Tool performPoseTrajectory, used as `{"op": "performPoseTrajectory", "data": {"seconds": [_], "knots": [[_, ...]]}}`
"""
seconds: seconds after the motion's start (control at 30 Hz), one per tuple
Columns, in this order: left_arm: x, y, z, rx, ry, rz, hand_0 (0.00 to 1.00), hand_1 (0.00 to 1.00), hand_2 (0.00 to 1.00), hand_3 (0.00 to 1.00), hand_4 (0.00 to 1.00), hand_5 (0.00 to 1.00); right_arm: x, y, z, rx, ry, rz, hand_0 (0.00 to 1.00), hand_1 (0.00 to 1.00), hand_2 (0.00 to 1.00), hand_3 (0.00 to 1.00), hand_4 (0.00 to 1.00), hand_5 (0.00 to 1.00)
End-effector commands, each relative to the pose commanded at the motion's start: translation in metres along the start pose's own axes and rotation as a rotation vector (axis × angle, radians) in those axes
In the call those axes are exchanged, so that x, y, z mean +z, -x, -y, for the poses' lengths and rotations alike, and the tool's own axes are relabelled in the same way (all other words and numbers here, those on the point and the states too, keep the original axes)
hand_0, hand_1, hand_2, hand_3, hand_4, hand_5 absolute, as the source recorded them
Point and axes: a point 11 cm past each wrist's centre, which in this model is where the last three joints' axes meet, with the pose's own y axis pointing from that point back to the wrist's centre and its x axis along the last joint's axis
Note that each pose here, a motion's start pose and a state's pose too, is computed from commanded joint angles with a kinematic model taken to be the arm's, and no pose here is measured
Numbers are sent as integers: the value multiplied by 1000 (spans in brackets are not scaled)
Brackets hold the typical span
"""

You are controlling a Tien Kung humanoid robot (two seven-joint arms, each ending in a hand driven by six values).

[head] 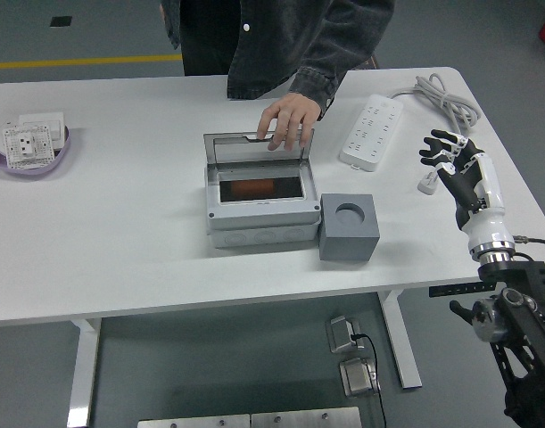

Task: Pick up the cylinder from the cube,place it in the box,flap close box

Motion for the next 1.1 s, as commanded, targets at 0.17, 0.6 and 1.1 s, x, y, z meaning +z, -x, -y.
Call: {"op": "performPoseTrajectory", "data": {"seconds": [0.17,0.6,1.1], "knots": [[0,0,0,-1,0,0,693,684,686,808,736,367,0,-1,0,2,0,-1,636,592,642,649,664,385],[1,0,0,0,2,2,693,684,686,809,735,369,-3,-2,1,6,-8,-7,636,590,642,649,658,380],[4,1,-1,-1,10,6,693,685,686,809,735,366,-11,-12,3,31,-27,-28,636,589,642,649,656,378]]}}
